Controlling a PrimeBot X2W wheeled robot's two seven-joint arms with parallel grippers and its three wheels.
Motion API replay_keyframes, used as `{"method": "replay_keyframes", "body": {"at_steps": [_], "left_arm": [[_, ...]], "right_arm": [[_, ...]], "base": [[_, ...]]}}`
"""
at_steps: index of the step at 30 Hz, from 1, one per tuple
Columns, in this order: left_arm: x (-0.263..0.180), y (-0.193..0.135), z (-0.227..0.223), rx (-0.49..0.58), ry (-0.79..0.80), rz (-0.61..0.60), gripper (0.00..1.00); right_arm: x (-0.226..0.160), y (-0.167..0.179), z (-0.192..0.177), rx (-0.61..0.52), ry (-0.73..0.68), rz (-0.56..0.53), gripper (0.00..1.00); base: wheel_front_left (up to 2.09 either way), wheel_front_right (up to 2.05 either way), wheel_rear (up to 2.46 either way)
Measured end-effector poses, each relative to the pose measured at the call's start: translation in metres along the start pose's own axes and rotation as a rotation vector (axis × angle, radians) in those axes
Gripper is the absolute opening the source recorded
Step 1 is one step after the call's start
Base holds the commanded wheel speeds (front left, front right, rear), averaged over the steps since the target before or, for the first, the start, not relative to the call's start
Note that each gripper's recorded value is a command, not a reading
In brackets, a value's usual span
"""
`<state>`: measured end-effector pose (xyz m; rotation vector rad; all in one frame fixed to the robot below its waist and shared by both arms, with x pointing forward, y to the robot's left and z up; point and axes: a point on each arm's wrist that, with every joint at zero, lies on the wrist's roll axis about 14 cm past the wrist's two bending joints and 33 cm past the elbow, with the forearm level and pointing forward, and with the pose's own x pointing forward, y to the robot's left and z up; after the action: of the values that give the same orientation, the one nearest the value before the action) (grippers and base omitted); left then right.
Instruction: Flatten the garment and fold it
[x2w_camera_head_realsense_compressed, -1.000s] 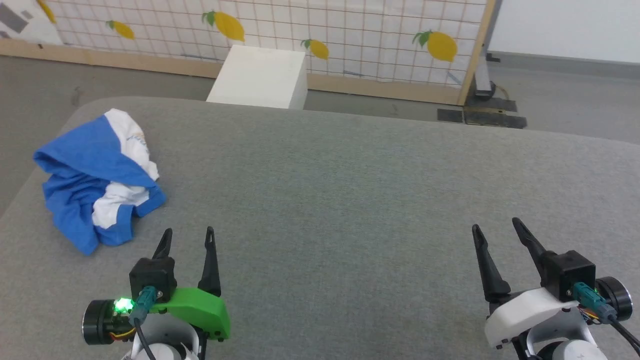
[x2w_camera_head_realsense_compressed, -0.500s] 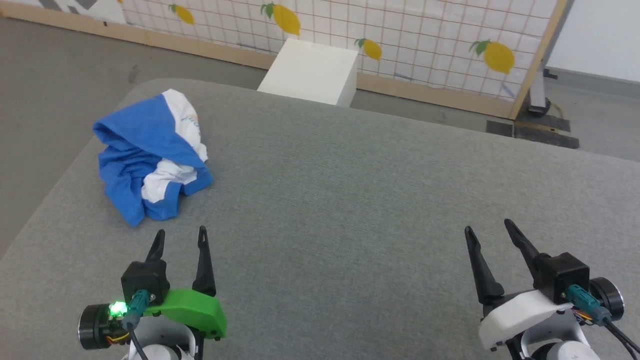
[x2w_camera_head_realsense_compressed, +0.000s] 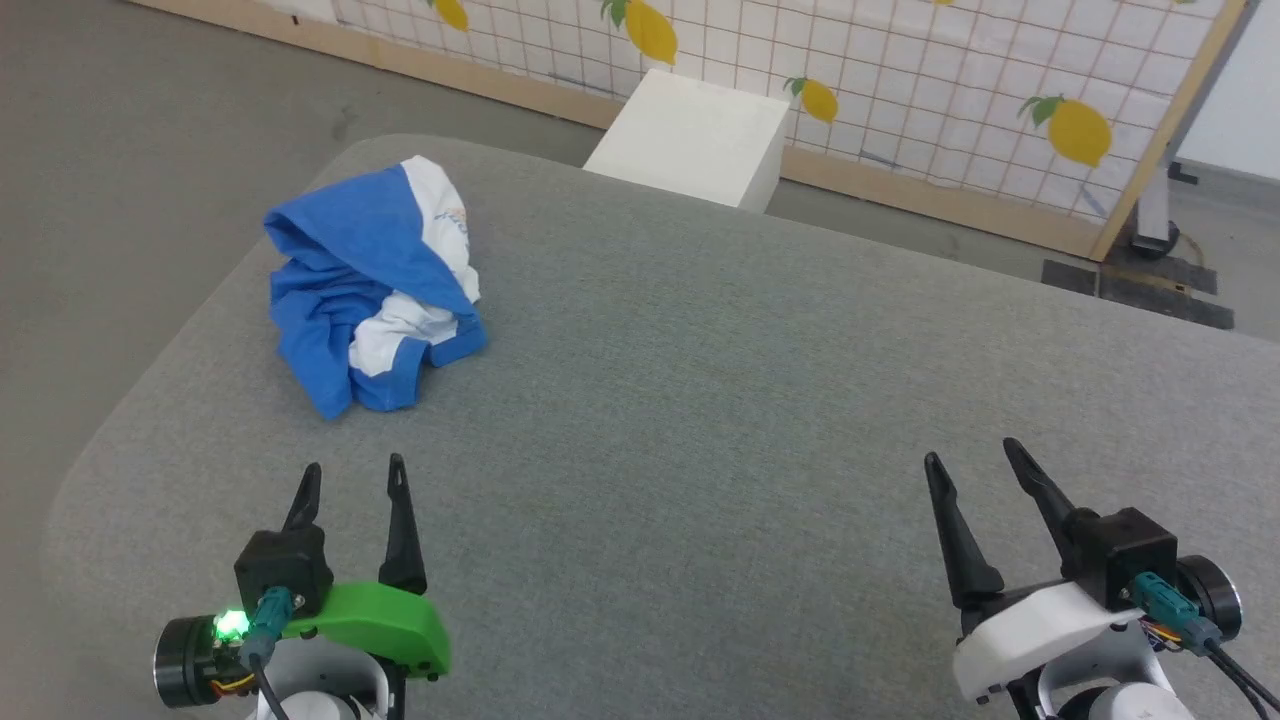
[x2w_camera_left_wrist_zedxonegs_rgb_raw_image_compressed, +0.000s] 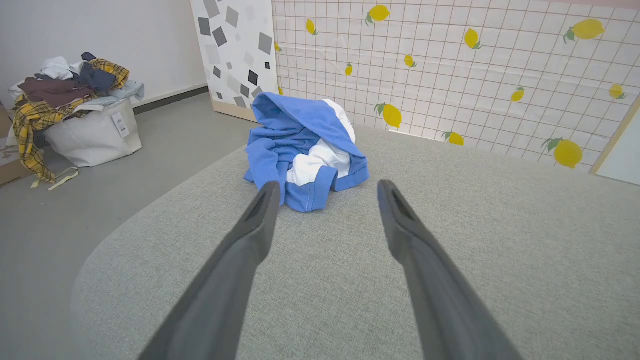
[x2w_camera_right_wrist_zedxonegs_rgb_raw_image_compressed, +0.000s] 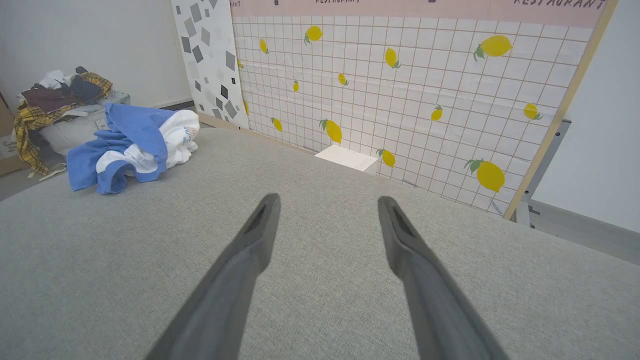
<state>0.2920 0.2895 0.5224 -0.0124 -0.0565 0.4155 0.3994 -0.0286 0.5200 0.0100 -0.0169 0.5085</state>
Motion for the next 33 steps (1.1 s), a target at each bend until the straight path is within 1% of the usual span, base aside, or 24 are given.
{"method": "replay_keyframes", "body": {"at_steps": [33], "left_arm": [[-0.037, 0.065, -0.004, -0.018, -0.019, 0.221, 1.00]], "right_arm": [[0.030, 0.066, 0.001, 0.033, -0.023, 0.205, 1.00]], "base": [[0.00, 0.00, 0.00]]}}
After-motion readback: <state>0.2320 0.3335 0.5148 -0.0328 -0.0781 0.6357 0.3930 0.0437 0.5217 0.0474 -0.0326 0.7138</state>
